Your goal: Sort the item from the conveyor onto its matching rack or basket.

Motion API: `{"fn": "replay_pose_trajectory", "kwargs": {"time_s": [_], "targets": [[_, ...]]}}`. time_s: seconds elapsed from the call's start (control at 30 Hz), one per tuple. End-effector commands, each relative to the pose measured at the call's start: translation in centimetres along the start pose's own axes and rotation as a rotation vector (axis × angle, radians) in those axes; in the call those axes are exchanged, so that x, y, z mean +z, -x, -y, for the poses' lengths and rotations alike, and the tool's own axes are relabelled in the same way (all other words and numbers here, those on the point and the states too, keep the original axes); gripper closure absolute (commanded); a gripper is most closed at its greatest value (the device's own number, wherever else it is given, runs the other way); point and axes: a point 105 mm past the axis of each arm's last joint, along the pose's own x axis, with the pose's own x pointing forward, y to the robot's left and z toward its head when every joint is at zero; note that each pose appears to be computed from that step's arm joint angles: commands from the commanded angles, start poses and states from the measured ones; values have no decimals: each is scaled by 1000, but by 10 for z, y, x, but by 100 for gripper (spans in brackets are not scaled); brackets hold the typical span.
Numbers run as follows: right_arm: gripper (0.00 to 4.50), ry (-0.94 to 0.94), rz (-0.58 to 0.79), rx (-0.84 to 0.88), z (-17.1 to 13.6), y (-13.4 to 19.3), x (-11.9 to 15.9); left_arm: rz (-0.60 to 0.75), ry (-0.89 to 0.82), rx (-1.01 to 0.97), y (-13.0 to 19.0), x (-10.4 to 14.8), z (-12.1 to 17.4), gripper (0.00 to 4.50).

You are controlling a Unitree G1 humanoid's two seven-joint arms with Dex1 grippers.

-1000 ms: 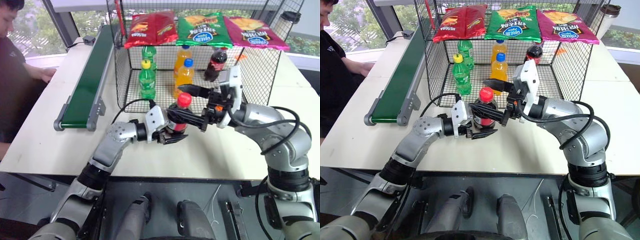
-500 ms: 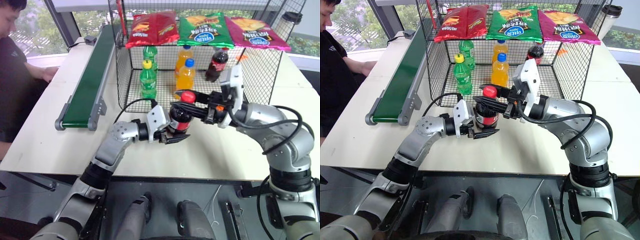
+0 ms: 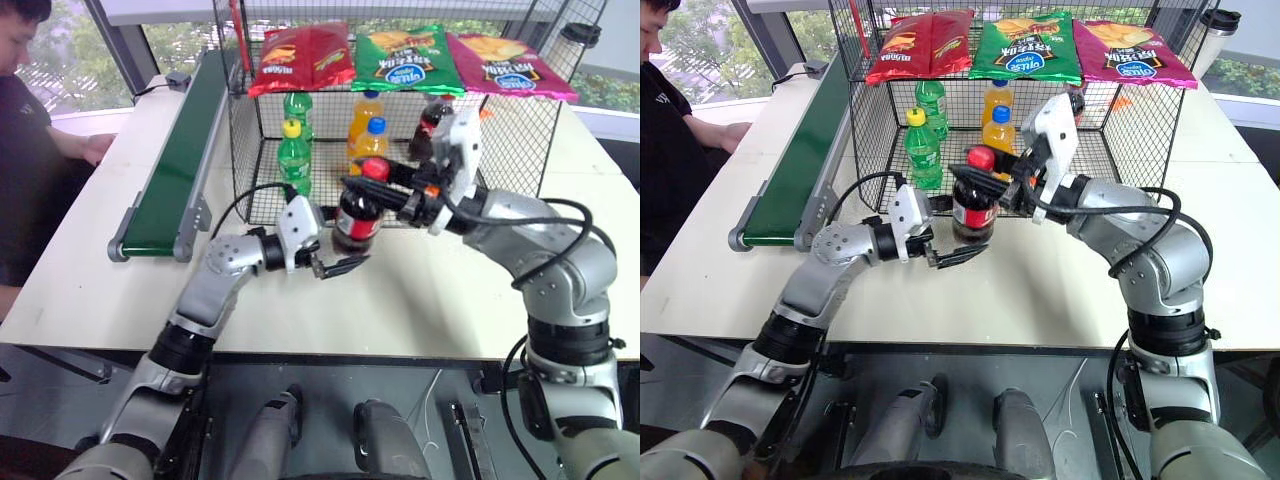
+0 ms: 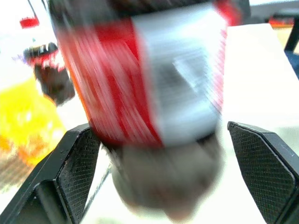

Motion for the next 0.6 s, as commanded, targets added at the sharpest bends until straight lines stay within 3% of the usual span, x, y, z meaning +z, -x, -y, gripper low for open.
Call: {"fn": "replay_pose_trajectory", "kwargs": {"time_s": [0.03,0.33,0.6], "targets": [[333,57,104,-163,29,7,27,28,-9,24,14,12,-2,8],[333,108,81,-546,98,27,19,92,117,266,34,19,-27,8],[333,175,48,-751,145,42,11,166,179,341,24,29,-24,8]]}}
